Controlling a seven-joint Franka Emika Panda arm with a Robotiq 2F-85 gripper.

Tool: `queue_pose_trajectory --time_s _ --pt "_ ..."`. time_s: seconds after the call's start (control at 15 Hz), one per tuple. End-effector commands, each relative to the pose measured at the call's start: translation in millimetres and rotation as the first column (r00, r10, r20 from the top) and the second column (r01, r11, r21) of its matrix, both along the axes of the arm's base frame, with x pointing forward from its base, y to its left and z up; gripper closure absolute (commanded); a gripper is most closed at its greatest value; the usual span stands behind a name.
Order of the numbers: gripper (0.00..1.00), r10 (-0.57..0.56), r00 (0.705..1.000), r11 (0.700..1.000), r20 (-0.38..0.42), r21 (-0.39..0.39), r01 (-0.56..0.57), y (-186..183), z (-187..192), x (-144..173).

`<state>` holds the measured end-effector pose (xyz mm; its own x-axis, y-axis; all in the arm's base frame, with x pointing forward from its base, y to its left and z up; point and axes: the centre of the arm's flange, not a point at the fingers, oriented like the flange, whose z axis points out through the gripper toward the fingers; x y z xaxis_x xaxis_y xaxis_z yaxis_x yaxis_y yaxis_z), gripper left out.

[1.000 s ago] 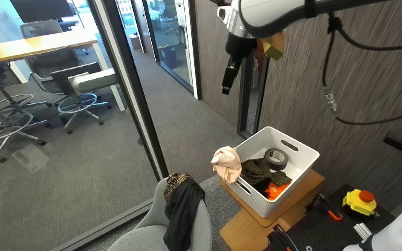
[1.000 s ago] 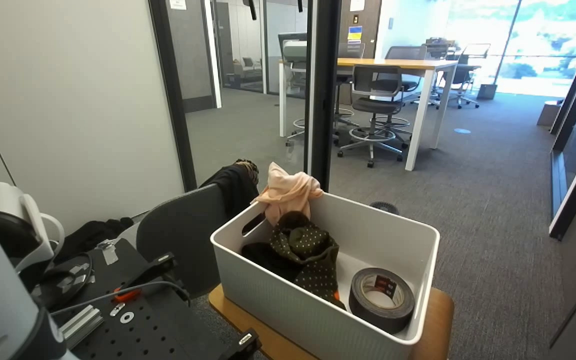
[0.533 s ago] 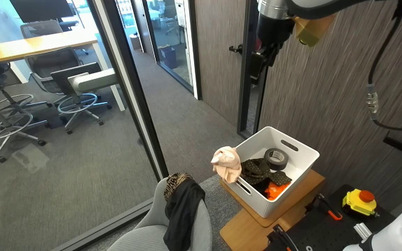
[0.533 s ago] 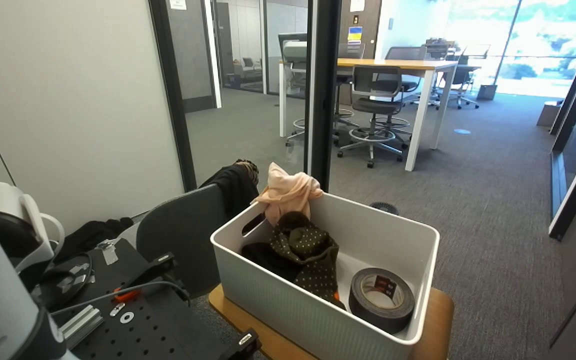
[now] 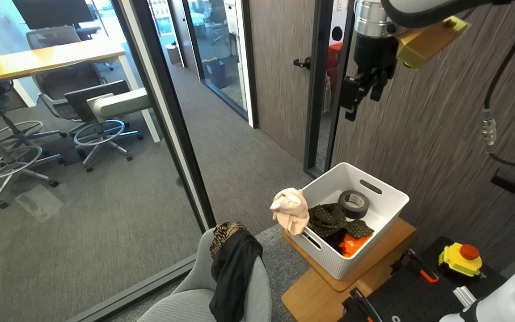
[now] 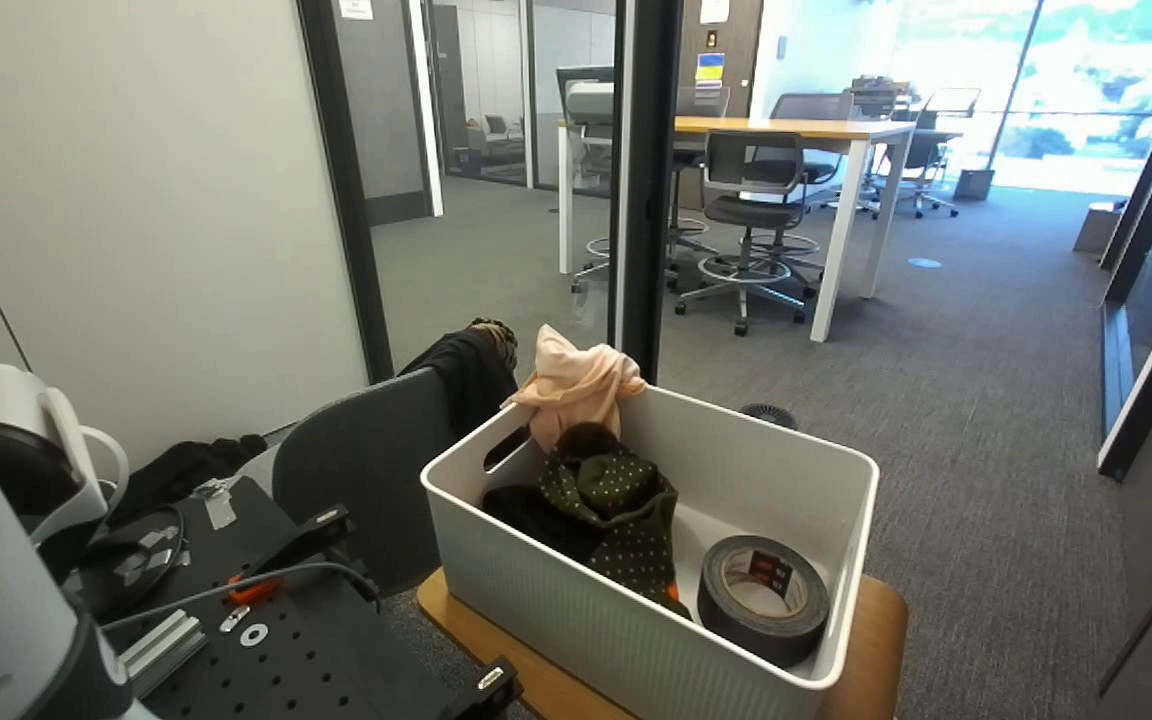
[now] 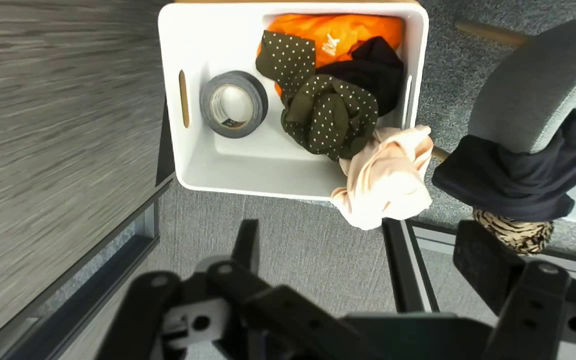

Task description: Take the black cloth out of the basket and hang it on the back of the white chair

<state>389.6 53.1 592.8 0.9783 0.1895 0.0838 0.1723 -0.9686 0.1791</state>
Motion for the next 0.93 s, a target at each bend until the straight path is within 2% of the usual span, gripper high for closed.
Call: queue_pose_trajectory --time_s 0.0,0.2,0.47,0.73,0.8,0.87 --pt "0.00 -0.027 0.998 0.999 0.051 0.020 0.026 6.5 -21.9 -38.5" --pt "0.00 -0.042 0.995 0.998 0.095 0.049 0.037 3.6 -35.2 -62.5" --pt "0.00 -0.054 0.991 0.997 0.122 0.067 0.046 2.3 -42.8 -74.1" --pt "0.00 -0.070 0.989 0.995 0.127 0.083 0.060 -1.7 -45.1 -82.2" --pt "0.00 -0.051 0.995 0.998 0.088 0.049 0.047 -1.5 -46.4 -72.1" --pt "0.00 -0.054 0.994 0.997 0.090 0.051 0.050 -2.0 -46.9 -73.9"
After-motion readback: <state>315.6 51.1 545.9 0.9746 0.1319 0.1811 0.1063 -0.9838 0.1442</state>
